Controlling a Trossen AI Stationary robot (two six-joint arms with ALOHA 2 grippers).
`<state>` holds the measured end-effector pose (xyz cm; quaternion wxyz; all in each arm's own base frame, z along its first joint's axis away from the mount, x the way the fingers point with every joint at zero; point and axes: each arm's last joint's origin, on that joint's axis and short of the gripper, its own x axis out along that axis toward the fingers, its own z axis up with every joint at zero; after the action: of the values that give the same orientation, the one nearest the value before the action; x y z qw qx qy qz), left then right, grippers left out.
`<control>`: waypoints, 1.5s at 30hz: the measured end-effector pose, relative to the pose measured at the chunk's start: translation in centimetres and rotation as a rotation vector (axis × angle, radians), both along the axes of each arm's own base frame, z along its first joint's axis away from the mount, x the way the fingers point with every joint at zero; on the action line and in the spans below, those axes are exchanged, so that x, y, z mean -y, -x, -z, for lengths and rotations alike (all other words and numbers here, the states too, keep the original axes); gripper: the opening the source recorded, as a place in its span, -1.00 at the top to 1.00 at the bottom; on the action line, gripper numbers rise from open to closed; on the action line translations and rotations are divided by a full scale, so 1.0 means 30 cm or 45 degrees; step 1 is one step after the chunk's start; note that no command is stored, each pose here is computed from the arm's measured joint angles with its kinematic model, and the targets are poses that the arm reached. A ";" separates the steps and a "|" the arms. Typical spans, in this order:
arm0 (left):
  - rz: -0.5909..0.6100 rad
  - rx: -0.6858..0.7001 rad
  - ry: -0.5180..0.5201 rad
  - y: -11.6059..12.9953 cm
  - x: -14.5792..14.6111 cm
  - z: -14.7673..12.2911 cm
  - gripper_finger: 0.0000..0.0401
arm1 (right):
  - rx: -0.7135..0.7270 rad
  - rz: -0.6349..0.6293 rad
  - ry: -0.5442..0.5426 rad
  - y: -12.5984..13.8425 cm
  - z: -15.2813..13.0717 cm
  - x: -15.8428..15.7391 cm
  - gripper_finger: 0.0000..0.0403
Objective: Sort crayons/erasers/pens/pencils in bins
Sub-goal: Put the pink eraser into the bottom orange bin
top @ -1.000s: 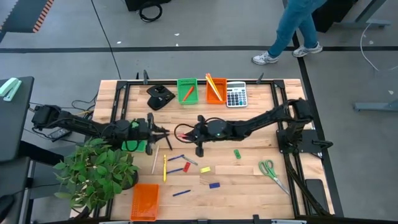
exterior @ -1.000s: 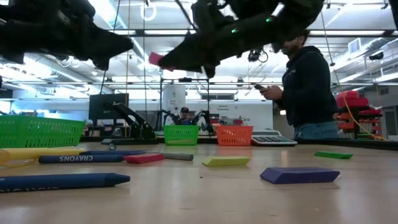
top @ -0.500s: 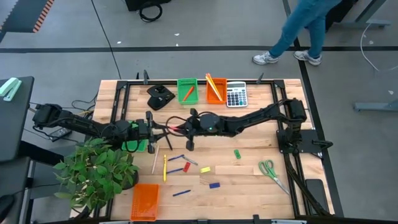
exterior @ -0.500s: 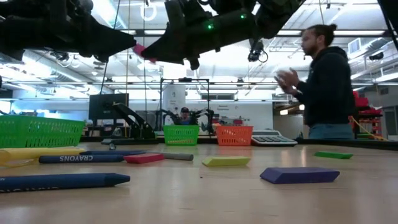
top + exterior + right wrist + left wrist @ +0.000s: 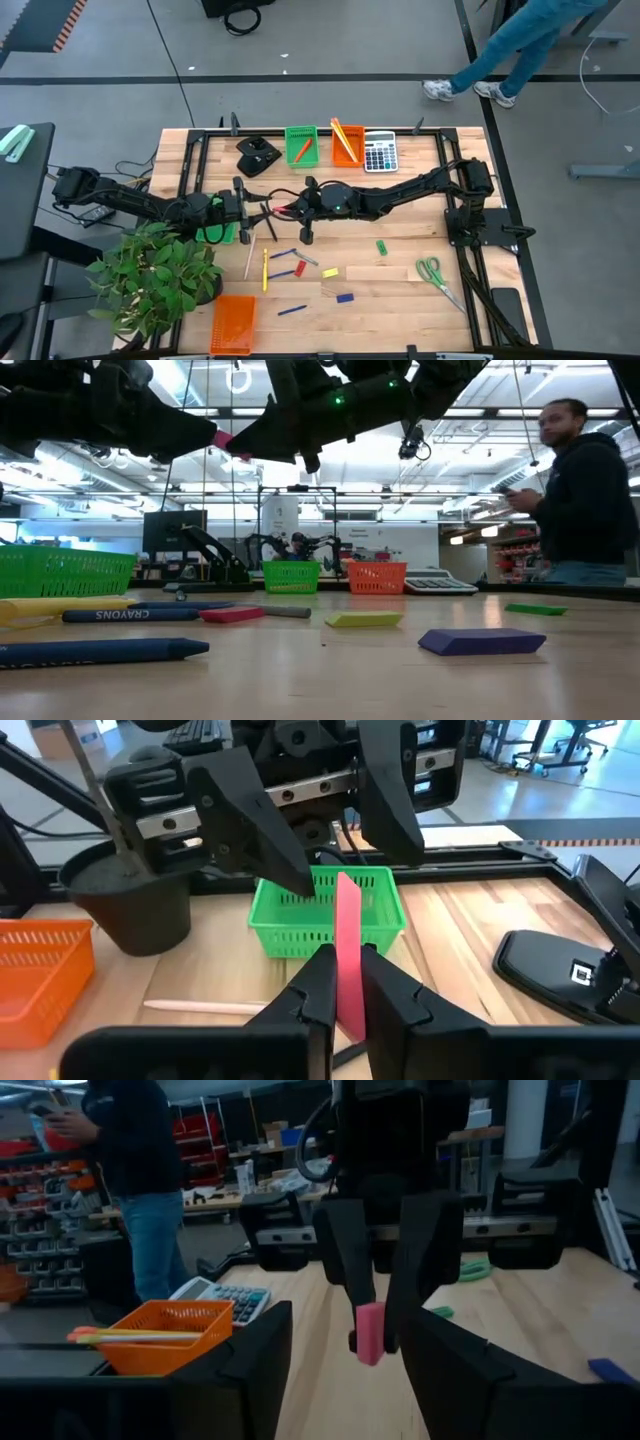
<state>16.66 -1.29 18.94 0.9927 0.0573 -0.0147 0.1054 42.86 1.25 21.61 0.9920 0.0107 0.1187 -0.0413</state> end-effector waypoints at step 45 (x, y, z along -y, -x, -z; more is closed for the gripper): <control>-0.052 -0.045 0.037 -0.109 -0.010 0.016 0.87 | -0.014 -0.001 0.031 0.001 0.005 0.064 0.80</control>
<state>19.95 -0.99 18.46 0.9912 0.0449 0.0056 0.1247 42.84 -0.68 21.47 0.9914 -0.0016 0.1238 -0.0425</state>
